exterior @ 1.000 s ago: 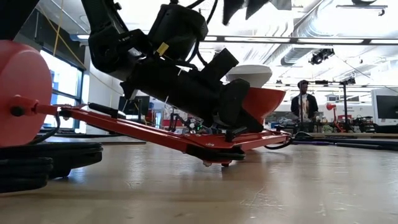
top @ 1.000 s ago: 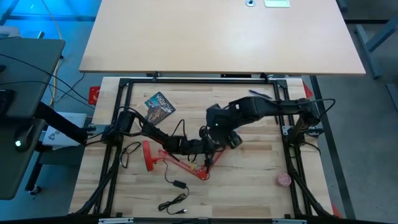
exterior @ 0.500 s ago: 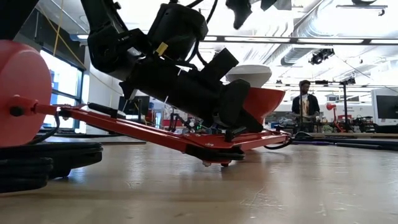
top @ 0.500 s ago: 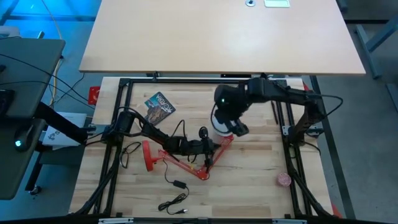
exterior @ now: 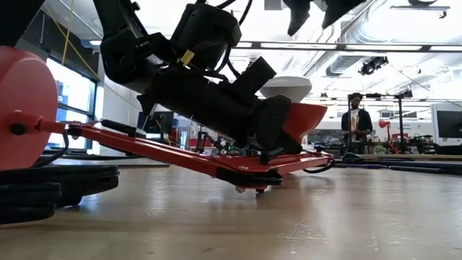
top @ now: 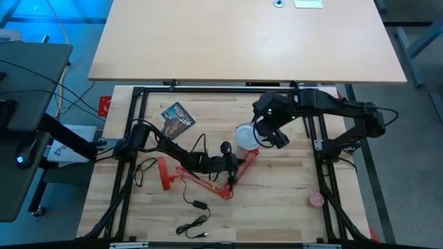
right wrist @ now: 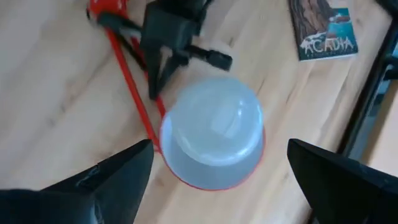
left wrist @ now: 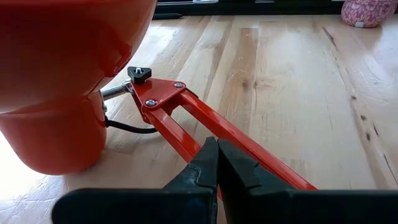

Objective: Screw lightbulb
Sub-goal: Insert the lightbulb into the red lamp

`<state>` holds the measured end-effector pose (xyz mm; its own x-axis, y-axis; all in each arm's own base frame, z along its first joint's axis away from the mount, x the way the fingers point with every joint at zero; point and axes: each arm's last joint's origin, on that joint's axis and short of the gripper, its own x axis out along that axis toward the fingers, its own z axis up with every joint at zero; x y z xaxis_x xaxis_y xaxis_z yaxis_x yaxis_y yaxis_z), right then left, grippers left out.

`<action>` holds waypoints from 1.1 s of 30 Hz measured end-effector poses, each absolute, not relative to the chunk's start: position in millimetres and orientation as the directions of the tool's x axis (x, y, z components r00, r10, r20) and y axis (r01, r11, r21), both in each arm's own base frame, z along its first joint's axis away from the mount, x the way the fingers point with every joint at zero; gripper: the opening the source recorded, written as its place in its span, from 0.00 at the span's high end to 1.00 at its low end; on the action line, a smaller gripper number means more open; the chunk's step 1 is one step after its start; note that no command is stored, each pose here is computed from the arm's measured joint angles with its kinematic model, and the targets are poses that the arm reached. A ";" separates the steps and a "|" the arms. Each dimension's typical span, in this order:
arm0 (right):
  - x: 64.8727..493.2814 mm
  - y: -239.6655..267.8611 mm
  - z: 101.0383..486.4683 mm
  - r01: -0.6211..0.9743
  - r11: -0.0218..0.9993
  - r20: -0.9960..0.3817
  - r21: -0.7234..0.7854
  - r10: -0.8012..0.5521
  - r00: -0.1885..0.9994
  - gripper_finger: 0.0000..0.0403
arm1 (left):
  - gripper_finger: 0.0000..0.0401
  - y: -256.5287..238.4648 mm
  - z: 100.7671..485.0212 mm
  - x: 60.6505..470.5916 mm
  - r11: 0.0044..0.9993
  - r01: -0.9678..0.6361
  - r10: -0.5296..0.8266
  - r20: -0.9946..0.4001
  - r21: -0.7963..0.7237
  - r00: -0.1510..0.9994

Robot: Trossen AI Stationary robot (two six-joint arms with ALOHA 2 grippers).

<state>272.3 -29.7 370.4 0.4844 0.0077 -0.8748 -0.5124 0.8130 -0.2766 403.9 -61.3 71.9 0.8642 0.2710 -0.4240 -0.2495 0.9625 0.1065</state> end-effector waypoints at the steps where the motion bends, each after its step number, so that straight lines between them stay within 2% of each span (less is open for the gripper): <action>1: 271.9 -29.4 370.1 -0.483 0.837 -0.872 -0.259 0.013 0.490 0.09 | 1.00 -61.4 71.8 403.9 0.963 -0.249 0.271 -0.424 0.106 0.864; 5: 273.1 -28.4 367.5 -0.363 0.924 -0.863 -0.120 0.084 0.498 0.09 | 1.00 -60.1 72.2 404.8 0.963 -0.254 0.268 -0.428 0.091 0.863; 7: 272.1 -26.6 367.3 -0.404 0.910 -0.863 -0.095 0.127 0.489 0.09 | 1.00 -57.1 74.0 407.9 0.964 -0.262 0.259 -0.429 0.053 0.865; 8: 272.4 -26.9 366.6 -0.417 0.899 -0.869 -0.131 0.099 0.485 0.09 | 1.00 -54.7 75.7 410.8 0.966 -0.257 0.247 -0.429 0.037 0.869; 12: 279.7 -25.9 355.6 -0.565 0.779 -0.909 -0.271 -0.014 0.417 0.09 | 1.00 -46.1 83.0 422.9 0.975 -0.205 0.221 -0.448 0.084 0.866; 14: 285.3 -21.5 348.2 -0.640 0.718 -0.925 -0.274 -0.013 0.381 0.09 | 1.00 -42.7 83.4 424.2 0.976 -0.176 0.215 -0.461 0.128 0.861; 19: 302.8 -16.5 325.4 -0.688 0.667 -0.952 -0.287 -0.122 0.280 0.09 | 1.00 -38.7 82.6 424.3 0.976 -0.173 0.216 -0.473 0.133 0.854; 24: 313.9 -15.3 317.6 -0.738 0.574 -0.935 -0.355 -0.214 0.283 0.09 | 1.00 -42.4 82.8 423.9 0.975 -0.168 0.217 -0.470 0.145 0.855; 30: 314.6 -10.5 317.7 -0.799 0.479 -0.931 -0.364 -0.225 0.289 0.09 | 1.00 -45.8 82.8 423.5 0.976 -0.160 0.211 -0.470 0.147 0.857; 33: 314.7 0.2 317.7 -0.807 0.469 -0.932 -0.361 -0.208 0.296 0.09 | 1.00 -45.9 82.8 423.6 0.976 -0.161 0.212 -0.469 0.147 0.857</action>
